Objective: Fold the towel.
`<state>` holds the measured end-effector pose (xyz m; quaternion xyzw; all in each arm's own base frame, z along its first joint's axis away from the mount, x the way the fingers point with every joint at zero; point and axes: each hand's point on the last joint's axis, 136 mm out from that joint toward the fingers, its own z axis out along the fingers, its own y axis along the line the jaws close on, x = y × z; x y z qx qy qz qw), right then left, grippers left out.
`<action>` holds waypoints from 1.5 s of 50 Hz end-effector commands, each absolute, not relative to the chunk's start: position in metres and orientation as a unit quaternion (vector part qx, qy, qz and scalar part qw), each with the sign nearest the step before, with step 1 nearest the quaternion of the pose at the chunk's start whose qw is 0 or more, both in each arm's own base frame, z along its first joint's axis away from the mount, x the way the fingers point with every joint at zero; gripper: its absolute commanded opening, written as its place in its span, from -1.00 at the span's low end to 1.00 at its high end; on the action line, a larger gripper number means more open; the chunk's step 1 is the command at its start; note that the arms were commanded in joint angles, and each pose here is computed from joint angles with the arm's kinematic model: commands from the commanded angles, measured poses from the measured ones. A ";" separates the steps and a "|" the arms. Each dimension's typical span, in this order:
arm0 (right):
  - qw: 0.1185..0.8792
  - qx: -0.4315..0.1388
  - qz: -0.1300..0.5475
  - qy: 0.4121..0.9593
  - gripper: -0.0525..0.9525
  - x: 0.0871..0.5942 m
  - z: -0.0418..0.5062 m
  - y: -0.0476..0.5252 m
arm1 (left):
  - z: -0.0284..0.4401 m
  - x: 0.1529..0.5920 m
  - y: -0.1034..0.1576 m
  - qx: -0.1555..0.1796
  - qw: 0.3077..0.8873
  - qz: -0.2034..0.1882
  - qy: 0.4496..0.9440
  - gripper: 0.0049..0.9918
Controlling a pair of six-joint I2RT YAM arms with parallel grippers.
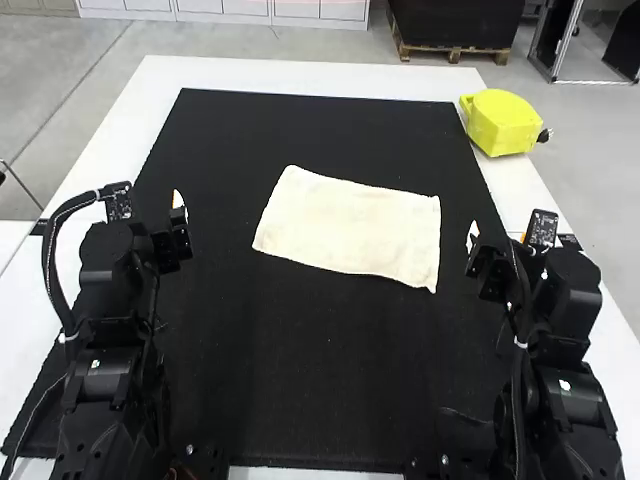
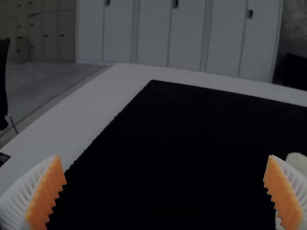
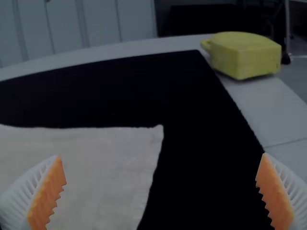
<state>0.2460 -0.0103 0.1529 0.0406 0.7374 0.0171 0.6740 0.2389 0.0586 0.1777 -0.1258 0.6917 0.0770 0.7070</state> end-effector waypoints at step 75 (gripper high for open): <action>0.770 0.039 -0.017 0.637 0.93 0.249 0.326 -0.024 | 0.340 0.265 0.027 -0.092 0.774 -0.039 0.625 0.95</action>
